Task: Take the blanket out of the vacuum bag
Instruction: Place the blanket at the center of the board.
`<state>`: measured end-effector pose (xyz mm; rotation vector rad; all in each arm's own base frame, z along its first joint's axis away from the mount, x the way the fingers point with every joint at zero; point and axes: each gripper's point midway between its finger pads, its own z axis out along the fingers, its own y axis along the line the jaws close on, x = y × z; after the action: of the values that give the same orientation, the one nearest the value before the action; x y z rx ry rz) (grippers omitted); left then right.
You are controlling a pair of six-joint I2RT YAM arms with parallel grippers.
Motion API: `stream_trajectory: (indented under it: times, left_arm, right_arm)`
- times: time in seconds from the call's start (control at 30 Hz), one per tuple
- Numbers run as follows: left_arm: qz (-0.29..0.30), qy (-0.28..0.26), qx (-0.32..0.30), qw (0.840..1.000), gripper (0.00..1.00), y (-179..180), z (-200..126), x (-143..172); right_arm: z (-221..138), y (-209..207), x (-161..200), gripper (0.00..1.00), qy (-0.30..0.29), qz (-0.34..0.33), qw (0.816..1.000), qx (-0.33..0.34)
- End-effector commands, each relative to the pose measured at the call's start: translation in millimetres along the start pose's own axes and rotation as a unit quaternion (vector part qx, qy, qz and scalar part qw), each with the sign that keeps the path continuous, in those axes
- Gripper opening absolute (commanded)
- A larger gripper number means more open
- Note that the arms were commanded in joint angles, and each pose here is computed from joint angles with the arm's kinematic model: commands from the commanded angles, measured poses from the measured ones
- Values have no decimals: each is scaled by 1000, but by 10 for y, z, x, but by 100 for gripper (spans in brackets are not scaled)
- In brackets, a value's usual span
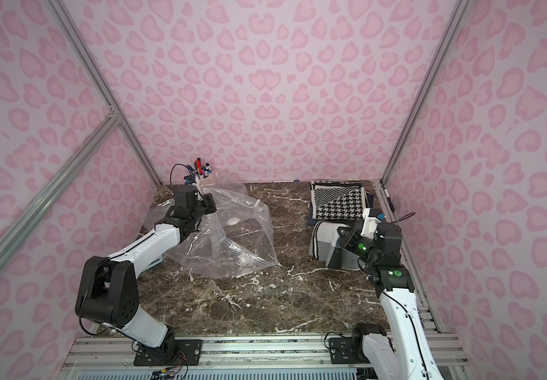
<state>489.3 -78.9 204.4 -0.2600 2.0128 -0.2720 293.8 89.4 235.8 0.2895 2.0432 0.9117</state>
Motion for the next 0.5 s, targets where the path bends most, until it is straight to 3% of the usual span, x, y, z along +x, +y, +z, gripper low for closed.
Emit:
stream_trajectory:
  times: [0.0, 0.2, 0.47]
  left_arm:
    - [-2, -7, 6, 1000, 4, -19, 24, -29]
    - [-6, -3, 13, 1000, 4, -34, 34, 12]
    - [-6, -8, 17, 1000, 4, -50, -4, -14]
  right_arm:
    - [89, 199, 51, 0, -15, -1, 999, -39]
    - [298, 239, 641, 0, 37, 18, 998, -39]
    - [369, 115, 924, 0, 73, 23, 997, -4]
